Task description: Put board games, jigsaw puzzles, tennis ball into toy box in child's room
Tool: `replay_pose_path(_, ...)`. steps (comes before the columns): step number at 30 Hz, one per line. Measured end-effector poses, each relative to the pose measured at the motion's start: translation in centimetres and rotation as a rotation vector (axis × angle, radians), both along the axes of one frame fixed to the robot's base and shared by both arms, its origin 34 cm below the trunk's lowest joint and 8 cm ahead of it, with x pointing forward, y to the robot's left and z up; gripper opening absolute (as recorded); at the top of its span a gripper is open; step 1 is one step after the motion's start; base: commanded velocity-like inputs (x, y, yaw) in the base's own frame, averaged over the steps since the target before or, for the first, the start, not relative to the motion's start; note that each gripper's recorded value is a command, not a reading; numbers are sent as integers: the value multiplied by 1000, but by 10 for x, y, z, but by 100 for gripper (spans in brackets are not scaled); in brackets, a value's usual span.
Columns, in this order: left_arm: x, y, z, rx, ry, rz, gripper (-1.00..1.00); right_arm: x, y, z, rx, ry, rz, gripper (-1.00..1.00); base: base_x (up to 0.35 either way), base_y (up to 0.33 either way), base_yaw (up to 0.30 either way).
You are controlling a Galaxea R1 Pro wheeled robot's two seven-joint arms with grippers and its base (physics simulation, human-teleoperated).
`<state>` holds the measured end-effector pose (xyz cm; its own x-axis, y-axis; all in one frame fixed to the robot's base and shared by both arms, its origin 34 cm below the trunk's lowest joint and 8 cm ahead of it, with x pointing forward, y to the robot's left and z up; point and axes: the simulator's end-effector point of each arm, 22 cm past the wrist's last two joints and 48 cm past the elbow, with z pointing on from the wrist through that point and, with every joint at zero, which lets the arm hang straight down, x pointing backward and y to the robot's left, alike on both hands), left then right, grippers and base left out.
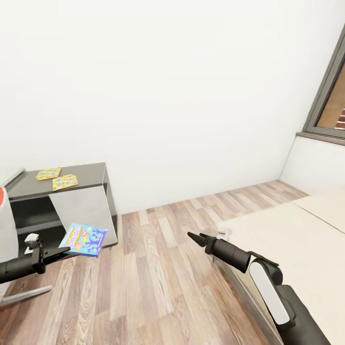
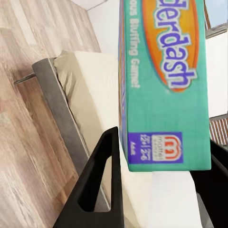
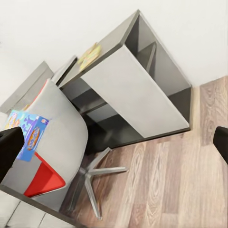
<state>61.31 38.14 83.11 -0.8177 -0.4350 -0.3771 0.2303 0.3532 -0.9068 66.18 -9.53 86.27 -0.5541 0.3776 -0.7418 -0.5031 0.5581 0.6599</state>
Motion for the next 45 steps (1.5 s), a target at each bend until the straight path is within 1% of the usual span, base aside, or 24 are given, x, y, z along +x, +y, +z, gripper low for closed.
replay_pose_path(6,1,-1,11,-2,0,-1,-100,3,-3,7,-13,10,-16,100,0,0,290)
replay_pose_path(12,2,-2,21,0,-1,-3,-100,9,-9,9,-54,24,-48,100,0,0,290)
replay_pose_path(18,3,-2,31,1,0,-4,-100,11,-11,17,-69,26,-57,100,0,0,290)
replay_pose_path(24,3,-3,41,1,1,-5,-100,16,-18,22,-91,40,-89,100,0,0,290)
replay_pose_path(27,4,-4,46,-1,1,-7,-100,20,-24,21,-115,59,-124,100,0,0,290)
replay_pose_path(28,4,-6,47,-3,2,-8,-100,23,-28,19,-129,69,-144,100,0,0,290)
replay_pose_path(31,4,-11,50,-10,4,-14,-100,31,-45,10,-186,110,-224,100,0,0,290)
replay_pose_path(33,4,-16,51,-11,9,-24,-100,36,-57,2,-229,146,-291,100,0,0,290)
replay_pose_path(38,2,-27,53,-9,26,-49,-100,40,-66,-5,-286,212,-395,100,0,0,290)
replay_pose_path(39,1,-28,54,-9,28,-53,-100,40,-67,-5,-291,218,-403,100,0,0,290)
replay_pose_path(41,0,-37,53,-14,35,-70,-100,41,-69,-4,-303,232,-427,100,0,0,290)
replay_pose_path(45,2,-51,53,-19,45,-80,-100,41,-70,1,-307,239,-438,100,0,0,277)
